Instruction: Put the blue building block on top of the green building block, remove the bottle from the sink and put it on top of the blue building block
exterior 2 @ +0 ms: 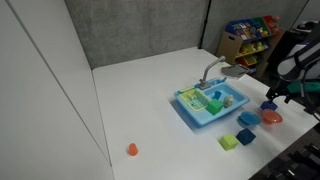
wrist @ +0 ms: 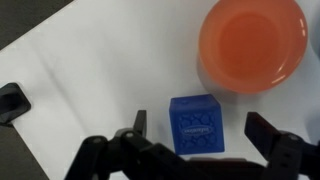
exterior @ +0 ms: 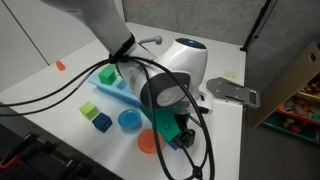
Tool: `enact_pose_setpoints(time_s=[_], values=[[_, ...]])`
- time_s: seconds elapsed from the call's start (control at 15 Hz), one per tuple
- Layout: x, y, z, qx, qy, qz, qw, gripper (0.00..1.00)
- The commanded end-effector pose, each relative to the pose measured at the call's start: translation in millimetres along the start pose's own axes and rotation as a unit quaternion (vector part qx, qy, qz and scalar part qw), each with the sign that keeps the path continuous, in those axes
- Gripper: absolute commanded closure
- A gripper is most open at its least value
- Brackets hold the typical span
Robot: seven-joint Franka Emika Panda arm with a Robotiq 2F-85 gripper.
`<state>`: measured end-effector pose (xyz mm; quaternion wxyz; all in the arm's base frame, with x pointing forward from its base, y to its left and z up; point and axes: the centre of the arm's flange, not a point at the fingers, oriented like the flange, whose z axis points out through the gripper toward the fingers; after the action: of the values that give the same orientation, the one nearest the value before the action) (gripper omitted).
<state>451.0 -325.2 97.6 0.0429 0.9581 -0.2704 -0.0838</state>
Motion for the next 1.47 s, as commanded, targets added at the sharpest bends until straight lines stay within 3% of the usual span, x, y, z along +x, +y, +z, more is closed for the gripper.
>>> enact_pose_setpoints(time_s=[0.0,0.8,1.4], values=[[-0.3,1.0,0.8,0.001,-0.001,0.003,1.0,0.0],[10.0,-10.9,2.8,0.01,0.037,-0.048,0.9981,0.0],[17.2,-5.5,44.3,-0.001,0.06,-0.047,0.9971,0.0]])
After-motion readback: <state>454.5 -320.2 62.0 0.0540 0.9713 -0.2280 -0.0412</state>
